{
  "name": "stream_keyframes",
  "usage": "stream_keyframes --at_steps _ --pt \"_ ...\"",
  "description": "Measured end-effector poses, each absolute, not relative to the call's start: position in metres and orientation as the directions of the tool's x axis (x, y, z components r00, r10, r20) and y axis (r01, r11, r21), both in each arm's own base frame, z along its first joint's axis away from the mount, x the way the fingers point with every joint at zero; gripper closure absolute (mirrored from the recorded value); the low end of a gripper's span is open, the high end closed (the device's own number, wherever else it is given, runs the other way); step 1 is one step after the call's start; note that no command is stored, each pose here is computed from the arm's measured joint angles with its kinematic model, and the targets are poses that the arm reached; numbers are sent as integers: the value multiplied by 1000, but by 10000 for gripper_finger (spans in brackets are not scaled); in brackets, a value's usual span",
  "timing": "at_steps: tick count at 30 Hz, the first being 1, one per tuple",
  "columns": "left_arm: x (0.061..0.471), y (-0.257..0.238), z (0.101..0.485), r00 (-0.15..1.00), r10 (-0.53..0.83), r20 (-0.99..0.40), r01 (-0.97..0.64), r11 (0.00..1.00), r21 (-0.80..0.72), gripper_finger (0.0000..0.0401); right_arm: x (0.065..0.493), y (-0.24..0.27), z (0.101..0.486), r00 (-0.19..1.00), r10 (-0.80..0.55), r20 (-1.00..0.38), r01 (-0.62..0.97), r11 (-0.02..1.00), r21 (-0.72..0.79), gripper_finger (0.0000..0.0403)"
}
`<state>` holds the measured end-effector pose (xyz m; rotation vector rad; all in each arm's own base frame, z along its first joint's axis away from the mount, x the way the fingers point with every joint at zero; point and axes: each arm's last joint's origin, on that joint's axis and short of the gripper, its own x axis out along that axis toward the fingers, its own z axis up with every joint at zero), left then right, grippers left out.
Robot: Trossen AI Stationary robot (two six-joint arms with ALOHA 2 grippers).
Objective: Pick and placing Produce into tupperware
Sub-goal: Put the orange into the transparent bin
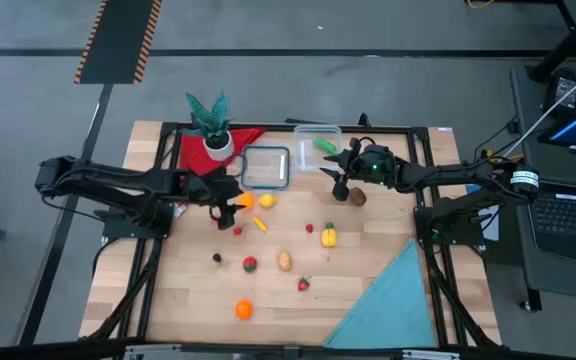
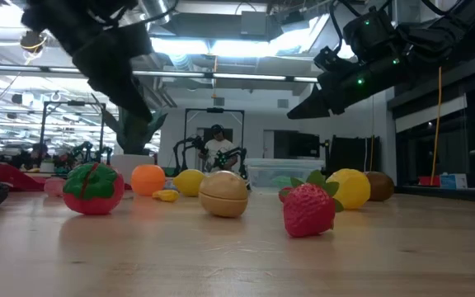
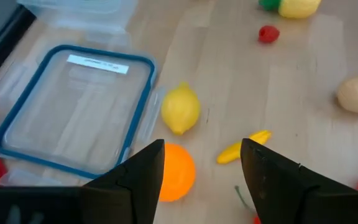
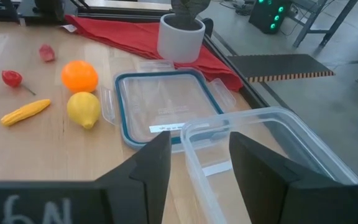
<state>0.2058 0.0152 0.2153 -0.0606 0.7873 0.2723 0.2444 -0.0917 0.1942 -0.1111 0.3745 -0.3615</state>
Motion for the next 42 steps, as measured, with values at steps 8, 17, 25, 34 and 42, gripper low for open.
stream_keyframes --at_steps 8,17,25,34,42 --pt "234 12 218 512 240 -825 -250 960 124 201 243 -91 190 853 -359 -380 318 933 -169 237" --pt "242 13 214 483 256 -838 -250 957 148 200 241 -91 185 832 -352 -428 312 936 -162 237" --pt "241 14 214 469 305 -829 -298 938 177 202 240 -90 183 822 -348 -451 309 937 -160 237" --pt "247 29 204 456 235 -859 -313 945 93 211 240 -90 183 821 -348 -452 308 938 -162 237" --pt "252 47 188 407 162 -899 -314 949 29 210 240 -90 182 818 -347 -459 307 938 -162 237"
